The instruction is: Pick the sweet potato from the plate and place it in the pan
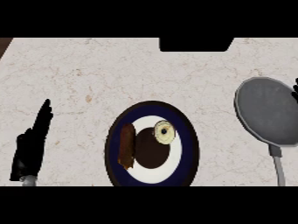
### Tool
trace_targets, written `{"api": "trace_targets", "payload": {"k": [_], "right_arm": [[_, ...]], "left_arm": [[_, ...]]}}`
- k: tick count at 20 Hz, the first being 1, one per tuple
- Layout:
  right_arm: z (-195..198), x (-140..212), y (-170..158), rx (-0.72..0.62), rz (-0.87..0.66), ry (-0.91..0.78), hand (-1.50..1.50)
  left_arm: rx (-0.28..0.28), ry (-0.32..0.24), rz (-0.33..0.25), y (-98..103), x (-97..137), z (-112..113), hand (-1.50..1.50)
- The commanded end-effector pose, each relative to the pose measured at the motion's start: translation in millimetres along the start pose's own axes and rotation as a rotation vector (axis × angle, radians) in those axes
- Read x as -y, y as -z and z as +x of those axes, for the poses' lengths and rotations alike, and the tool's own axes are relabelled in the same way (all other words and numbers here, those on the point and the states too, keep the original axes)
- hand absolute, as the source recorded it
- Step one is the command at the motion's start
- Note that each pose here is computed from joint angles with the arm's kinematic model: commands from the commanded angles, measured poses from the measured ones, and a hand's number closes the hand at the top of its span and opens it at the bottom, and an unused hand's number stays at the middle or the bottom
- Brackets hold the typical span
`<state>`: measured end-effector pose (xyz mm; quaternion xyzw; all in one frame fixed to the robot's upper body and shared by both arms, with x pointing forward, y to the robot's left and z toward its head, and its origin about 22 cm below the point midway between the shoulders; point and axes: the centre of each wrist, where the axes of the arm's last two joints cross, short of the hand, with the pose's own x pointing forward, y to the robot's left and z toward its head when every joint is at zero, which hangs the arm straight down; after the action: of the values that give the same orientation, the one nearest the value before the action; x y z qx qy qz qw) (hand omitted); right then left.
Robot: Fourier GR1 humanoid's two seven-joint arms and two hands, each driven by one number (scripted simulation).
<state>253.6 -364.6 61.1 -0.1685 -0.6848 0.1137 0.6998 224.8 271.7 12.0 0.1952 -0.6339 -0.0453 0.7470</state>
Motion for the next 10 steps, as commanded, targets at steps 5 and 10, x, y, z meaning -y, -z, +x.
{"api": "trace_targets", "payload": {"k": [5,10], "right_arm": [[112,-142,24,0.382,0.404,0.254,1.5],[147,-170,4,0.542,0.259,-0.127,1.5]], "left_arm": [[0.161,-0.177,-0.109,26,13,57,0.0],[0.116,-0.28,-0.14,34,7,64,0.0]]}}
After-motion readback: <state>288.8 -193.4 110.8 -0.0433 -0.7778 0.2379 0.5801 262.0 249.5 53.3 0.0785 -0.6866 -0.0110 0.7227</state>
